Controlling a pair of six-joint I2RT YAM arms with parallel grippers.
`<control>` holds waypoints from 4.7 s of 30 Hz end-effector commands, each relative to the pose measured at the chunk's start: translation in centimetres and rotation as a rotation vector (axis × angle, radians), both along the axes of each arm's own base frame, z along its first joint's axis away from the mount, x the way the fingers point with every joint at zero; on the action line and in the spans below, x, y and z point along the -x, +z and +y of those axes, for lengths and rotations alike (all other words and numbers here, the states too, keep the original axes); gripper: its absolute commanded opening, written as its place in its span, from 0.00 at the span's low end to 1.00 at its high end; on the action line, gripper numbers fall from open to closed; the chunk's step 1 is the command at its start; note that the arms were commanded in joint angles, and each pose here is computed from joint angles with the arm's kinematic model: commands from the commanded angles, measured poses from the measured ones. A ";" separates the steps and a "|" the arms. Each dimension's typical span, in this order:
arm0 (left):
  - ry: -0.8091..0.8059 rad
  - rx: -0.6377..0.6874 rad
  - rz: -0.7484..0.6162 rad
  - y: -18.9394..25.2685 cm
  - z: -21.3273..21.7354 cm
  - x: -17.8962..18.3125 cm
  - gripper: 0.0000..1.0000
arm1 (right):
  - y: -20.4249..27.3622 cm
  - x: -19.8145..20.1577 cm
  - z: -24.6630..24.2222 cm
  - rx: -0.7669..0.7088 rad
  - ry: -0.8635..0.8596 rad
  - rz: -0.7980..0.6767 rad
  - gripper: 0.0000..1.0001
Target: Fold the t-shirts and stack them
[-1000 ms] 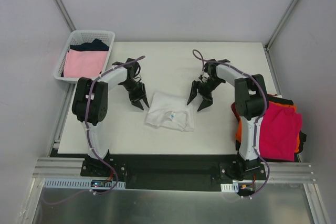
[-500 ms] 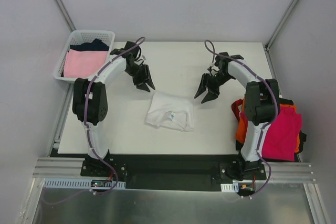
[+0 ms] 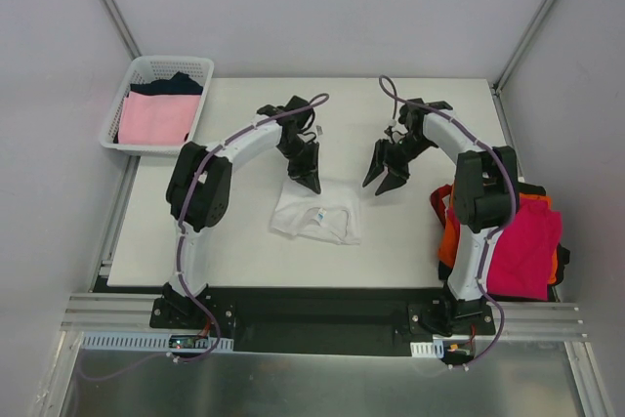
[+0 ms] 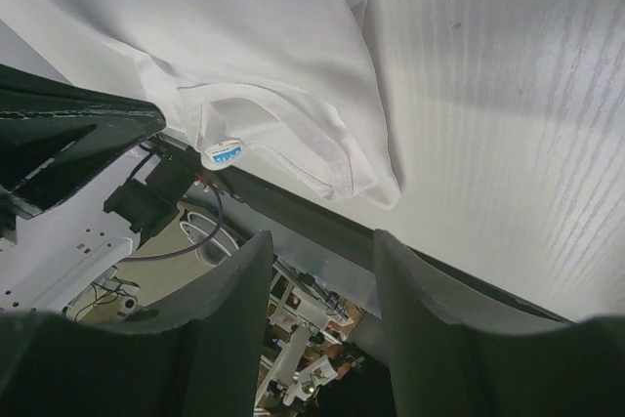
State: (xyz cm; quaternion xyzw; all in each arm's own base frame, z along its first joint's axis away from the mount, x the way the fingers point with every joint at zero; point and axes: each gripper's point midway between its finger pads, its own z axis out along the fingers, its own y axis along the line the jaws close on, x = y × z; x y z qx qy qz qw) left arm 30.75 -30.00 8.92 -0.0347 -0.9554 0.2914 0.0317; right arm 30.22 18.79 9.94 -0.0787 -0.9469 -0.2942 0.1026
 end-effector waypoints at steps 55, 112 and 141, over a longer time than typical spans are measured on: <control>0.406 -0.409 0.084 -4.1 20.8 1.6 0.00 | 0.2 2.0 -1.2 0.030 0.024 -0.003 0.48; 0.312 -0.408 0.159 -6.5 18.9 1.4 0.00 | 0.1 -0.2 -1.0 -0.005 0.011 -0.017 0.48; 0.401 -0.447 0.078 -2.3 22.3 -1.1 0.48 | 0.0 -1.2 -0.5 -0.027 -0.002 -0.023 0.49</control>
